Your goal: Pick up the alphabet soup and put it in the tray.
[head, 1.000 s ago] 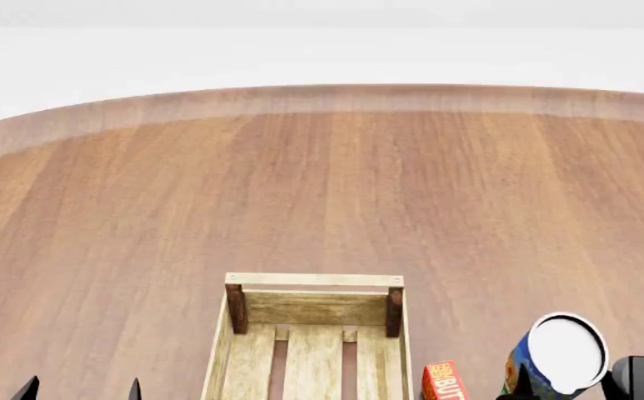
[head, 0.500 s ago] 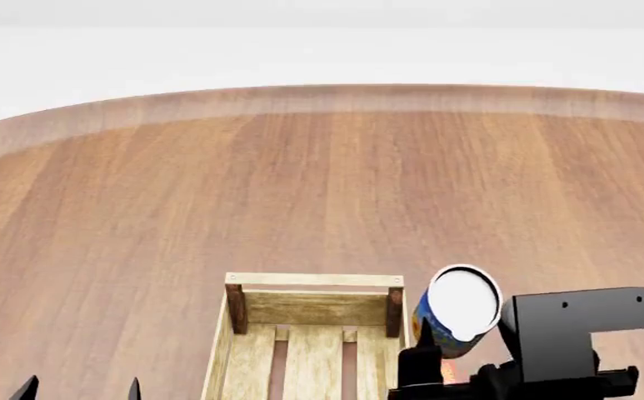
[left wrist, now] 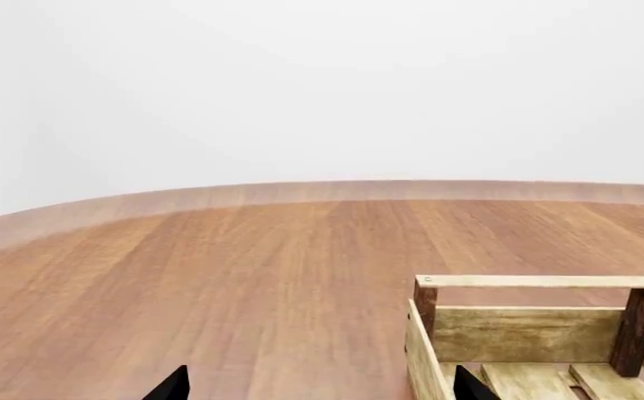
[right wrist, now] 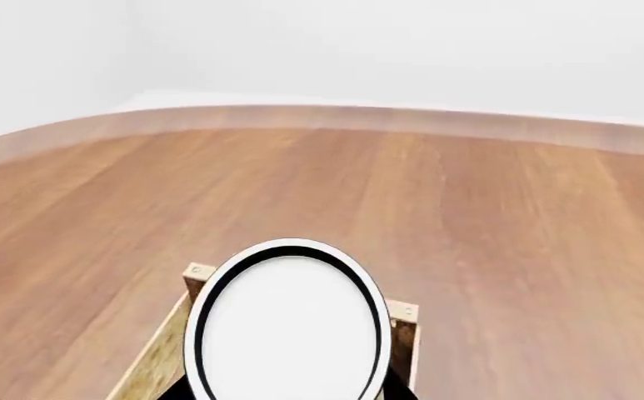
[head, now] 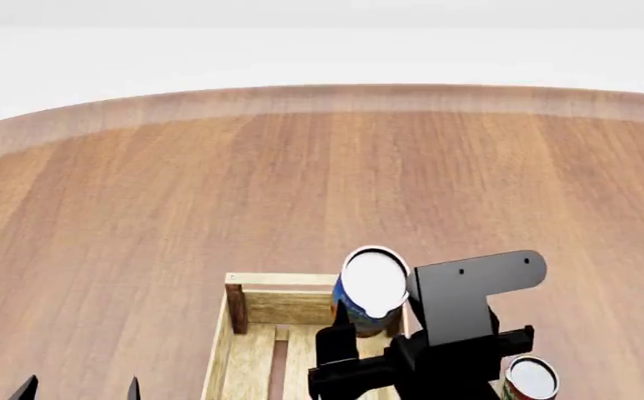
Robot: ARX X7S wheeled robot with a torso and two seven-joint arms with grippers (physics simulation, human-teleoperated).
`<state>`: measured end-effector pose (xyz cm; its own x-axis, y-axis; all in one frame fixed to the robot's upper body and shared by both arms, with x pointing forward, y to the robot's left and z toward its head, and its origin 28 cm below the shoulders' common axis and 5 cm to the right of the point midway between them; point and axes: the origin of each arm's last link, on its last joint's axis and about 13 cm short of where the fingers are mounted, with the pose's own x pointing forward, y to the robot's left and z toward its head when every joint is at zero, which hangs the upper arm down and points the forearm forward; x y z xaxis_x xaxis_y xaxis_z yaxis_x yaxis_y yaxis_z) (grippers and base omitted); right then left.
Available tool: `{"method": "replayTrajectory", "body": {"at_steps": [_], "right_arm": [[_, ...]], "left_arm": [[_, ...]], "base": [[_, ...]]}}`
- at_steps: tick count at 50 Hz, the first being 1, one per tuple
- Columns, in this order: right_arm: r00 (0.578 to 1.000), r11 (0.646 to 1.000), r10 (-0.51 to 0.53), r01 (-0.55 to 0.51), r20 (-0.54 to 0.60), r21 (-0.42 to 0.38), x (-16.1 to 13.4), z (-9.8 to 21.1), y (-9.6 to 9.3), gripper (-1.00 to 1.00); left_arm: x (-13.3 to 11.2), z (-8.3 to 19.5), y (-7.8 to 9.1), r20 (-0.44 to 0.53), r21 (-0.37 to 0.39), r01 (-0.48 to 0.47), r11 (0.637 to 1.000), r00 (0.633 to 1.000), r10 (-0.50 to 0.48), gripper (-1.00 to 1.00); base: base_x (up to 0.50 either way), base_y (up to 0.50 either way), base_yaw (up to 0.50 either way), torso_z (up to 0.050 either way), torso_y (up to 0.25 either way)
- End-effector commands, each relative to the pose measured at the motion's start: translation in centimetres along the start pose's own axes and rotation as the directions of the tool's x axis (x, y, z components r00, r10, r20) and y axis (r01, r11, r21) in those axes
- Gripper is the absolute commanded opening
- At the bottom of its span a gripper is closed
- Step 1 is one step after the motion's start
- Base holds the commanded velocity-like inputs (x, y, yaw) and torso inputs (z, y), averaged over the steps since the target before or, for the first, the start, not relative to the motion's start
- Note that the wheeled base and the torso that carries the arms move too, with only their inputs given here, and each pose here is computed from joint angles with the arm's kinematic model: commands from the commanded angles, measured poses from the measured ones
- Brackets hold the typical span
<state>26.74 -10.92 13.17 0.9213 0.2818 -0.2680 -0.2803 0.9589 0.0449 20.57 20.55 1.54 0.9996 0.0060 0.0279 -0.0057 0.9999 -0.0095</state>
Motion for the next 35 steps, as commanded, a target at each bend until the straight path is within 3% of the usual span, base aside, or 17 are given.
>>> {"method": "replayTrajectory", "body": {"at_steps": [1, 35], "right_arm": [[0.999, 0.998, 0.054, -0.054, 0.003, -0.013, 1.9, 0.0, 1.1, -1.00], [0.985, 0.989, 0.144, -0.145, -0.097, 0.002, 4.2, -3.7, 3.6, -1.00]], "left_arm": [[0.0, 0.1, 0.0, -0.001, -0.003, -0.001, 1.000, 1.000, 0.001, 1.00], [-0.1, 0.1, 0.1, 0.003, -0.005, -0.001, 1.000, 1.000, 0.001, 1.00]], "base": [[0.00, 0.00, 0.00, 0.000, 0.000], [0.00, 0.00, 0.00, 0.000, 0.001]]}}
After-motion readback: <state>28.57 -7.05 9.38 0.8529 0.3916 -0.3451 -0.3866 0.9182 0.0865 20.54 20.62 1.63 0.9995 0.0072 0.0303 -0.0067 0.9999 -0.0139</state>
